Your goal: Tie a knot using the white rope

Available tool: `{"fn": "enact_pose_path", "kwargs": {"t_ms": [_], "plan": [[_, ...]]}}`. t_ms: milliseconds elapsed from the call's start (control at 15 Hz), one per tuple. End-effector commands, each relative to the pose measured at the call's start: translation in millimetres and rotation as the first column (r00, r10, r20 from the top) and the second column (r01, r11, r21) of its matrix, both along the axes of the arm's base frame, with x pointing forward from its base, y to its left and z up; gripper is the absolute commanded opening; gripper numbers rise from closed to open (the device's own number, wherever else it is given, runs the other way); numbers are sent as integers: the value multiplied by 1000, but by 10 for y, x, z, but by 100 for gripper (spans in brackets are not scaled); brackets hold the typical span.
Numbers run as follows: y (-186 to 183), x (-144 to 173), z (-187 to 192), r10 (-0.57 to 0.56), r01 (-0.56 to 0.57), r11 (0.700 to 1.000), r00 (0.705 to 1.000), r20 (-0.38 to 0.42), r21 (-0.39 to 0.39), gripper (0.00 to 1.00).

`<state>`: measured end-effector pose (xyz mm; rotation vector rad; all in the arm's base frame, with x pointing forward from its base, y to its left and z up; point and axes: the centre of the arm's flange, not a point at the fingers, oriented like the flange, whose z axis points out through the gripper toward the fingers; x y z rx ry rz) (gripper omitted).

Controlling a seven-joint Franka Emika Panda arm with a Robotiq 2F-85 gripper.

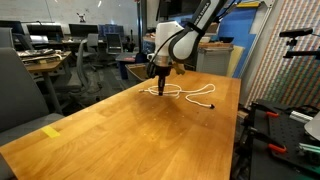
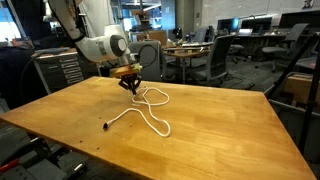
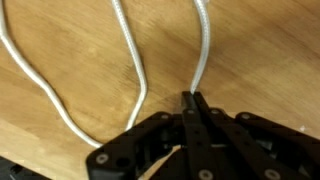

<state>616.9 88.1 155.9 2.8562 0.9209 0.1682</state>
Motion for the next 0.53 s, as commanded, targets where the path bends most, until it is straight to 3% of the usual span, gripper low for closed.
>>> {"fn": "enact_pose_path", "kwargs": {"t_ms": [0, 267, 467], "plan": [[127, -236, 758, 73, -71, 997, 995, 63, -30, 2], [-115, -294, 1453, 65, -44, 992, 982, 176, -121, 2], [-641, -284, 1480, -49, 61, 994, 989, 141, -88, 2]]}}
